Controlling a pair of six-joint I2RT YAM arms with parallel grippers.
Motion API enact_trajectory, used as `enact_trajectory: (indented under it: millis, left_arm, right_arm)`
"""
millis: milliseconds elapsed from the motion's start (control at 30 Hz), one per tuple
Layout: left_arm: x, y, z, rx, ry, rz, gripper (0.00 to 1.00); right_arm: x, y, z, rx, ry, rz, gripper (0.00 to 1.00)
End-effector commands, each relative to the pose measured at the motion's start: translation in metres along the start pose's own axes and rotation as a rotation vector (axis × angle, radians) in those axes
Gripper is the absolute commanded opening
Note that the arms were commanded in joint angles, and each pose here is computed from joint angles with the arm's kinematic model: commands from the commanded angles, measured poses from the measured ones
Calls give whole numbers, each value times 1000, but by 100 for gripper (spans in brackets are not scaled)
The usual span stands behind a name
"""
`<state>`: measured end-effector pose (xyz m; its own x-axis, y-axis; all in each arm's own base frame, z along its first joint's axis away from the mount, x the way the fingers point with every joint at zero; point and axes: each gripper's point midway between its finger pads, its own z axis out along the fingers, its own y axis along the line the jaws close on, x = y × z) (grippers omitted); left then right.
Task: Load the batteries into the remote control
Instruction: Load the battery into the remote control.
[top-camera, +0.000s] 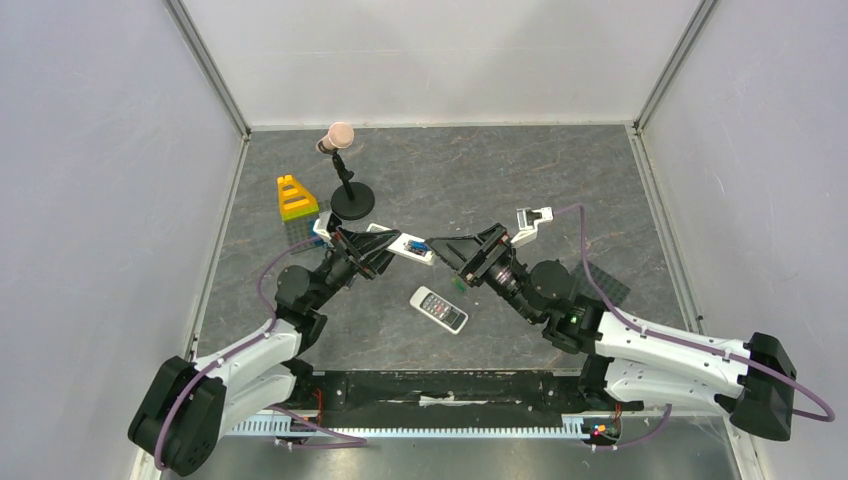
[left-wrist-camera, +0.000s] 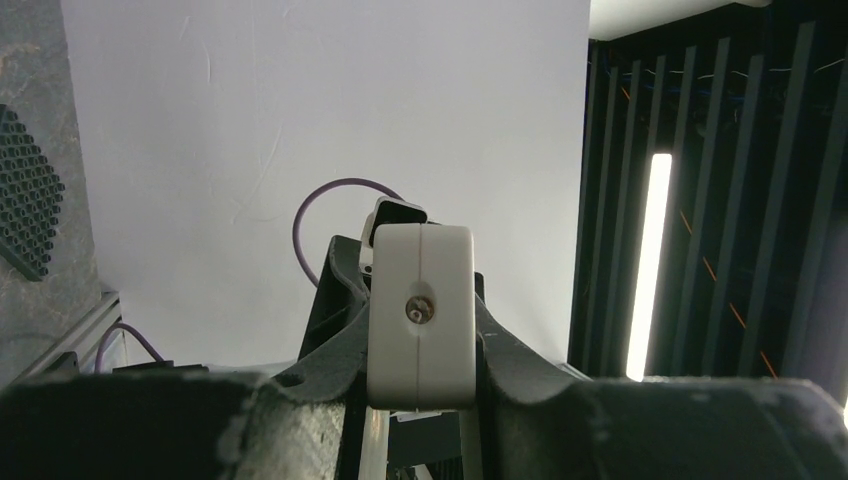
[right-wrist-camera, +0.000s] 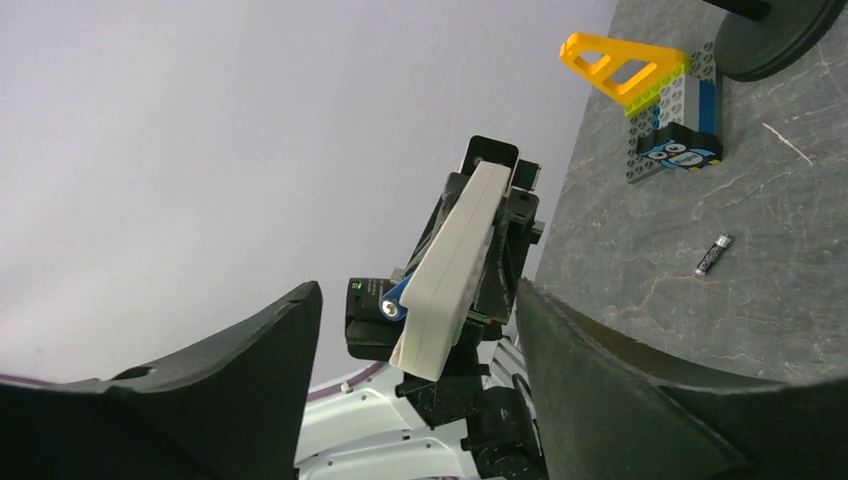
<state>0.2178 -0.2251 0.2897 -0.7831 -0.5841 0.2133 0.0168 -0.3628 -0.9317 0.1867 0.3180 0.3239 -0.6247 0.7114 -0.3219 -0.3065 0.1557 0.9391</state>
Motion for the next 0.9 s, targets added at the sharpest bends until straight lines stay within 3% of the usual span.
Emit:
enact_trajectory:
  millis: [0, 367, 867]
  left_arm:
    - [3, -15, -2, 58, 4, -12, 2]
    - [7, -9, -2, 28, 27, 10, 2]
    - [7, -9, -1, 29, 28, 45, 2]
  right_arm:
    - [-8, 3, 6, 10, -47, 39, 69]
    - [2, -11, 14, 67, -15, 44, 48]
    - [11, -29, 16, 130, 19, 36, 32]
